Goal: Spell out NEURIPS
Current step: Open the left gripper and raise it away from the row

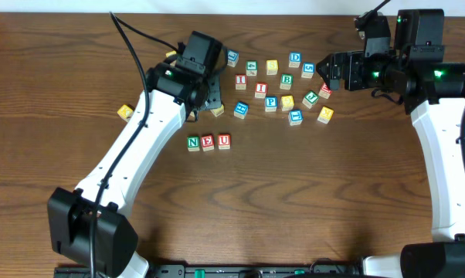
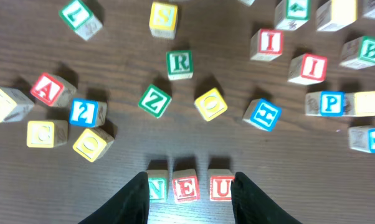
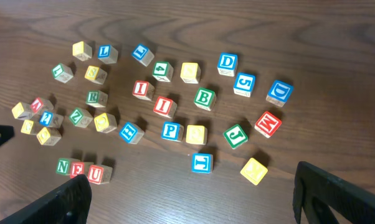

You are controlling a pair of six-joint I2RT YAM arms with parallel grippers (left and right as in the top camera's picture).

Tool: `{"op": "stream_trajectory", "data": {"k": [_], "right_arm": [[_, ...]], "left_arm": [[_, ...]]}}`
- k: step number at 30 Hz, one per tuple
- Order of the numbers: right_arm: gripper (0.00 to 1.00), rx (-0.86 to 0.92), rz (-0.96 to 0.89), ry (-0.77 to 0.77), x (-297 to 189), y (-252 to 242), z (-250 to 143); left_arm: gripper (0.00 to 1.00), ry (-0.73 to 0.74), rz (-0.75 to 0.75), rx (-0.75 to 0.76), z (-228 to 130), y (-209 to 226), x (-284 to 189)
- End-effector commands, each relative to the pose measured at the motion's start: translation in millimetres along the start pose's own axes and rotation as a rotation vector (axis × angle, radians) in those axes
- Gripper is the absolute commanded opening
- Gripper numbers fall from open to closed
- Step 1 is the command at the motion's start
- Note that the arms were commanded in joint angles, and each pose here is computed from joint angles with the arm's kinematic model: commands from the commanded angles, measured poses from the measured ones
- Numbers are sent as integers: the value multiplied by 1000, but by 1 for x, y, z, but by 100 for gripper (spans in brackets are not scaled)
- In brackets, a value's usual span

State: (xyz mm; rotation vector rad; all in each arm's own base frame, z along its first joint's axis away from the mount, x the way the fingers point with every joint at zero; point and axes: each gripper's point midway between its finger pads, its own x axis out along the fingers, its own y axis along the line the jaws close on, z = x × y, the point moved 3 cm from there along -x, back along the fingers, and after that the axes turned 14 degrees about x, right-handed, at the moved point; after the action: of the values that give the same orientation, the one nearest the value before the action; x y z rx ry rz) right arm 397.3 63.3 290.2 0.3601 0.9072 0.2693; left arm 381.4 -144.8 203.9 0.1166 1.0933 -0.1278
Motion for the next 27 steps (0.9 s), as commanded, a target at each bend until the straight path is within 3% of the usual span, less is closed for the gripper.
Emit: {"op": "stream_trajectory", "data": {"k": [1, 27], "right_arm": [[99, -6, 4, 6, 1, -1, -1], [99, -6, 4, 6, 1, -1, -1]], "left_arm": [[42, -59, 1, 10, 14, 3, -23], [41, -21, -12, -19, 12, 1, -29]]}}
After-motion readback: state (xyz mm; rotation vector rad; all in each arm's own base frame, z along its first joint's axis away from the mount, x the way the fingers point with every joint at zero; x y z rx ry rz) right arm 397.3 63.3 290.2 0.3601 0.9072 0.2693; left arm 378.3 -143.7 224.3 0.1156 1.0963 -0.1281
